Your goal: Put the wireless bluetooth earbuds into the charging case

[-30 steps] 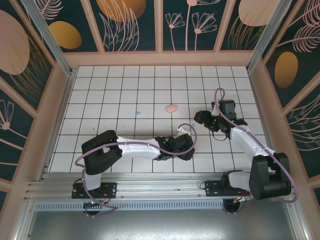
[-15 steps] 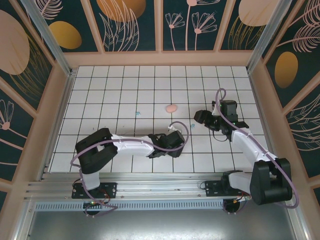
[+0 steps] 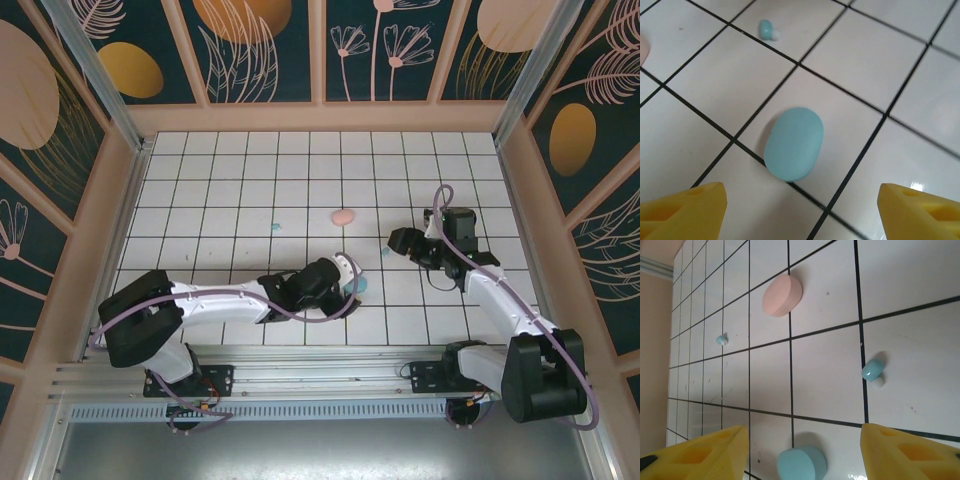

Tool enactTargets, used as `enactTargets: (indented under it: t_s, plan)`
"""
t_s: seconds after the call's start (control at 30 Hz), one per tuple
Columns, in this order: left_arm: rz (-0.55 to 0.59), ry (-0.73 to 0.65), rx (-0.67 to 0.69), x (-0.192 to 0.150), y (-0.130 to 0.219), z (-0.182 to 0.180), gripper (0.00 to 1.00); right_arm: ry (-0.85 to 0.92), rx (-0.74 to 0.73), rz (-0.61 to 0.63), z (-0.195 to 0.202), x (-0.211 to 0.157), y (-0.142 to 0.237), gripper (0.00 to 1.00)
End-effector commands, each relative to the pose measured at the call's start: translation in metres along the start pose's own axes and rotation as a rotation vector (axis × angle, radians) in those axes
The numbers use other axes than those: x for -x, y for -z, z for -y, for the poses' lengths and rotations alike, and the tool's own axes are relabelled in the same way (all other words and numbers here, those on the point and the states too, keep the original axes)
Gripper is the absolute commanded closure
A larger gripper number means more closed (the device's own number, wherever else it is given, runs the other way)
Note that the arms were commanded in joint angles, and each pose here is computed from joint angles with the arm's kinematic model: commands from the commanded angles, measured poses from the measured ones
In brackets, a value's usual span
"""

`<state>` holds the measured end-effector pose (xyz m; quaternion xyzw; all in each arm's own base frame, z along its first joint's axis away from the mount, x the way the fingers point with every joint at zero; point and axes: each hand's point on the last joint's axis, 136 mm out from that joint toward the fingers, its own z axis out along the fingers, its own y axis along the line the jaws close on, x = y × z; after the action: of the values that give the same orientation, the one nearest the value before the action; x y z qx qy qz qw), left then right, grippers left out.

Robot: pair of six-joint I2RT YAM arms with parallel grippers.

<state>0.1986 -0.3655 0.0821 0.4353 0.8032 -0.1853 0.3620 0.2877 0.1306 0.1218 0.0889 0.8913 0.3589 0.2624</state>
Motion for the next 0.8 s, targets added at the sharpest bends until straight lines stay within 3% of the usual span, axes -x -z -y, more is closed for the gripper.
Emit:
enactTargets:
  t_s: [0.0, 0.5, 0.77]
  plan:
    - [0.049, -0.254, -0.02, 0.008, 0.0, -0.003, 0.22, 0.003, 0.036, -0.009, -0.002, -0.008, 0.003, 0.39]
    - [-0.01, -0.264, -0.136, -0.005, -0.05, -0.002, 0.23, -0.033, 0.045, -0.015, 0.001, -0.013, -0.001, 0.39]
    - [-0.018, -0.221, -0.177, -0.009, -0.058, -0.005, 0.37, -0.041, 0.058, -0.016, -0.004, -0.011, -0.001, 0.39]
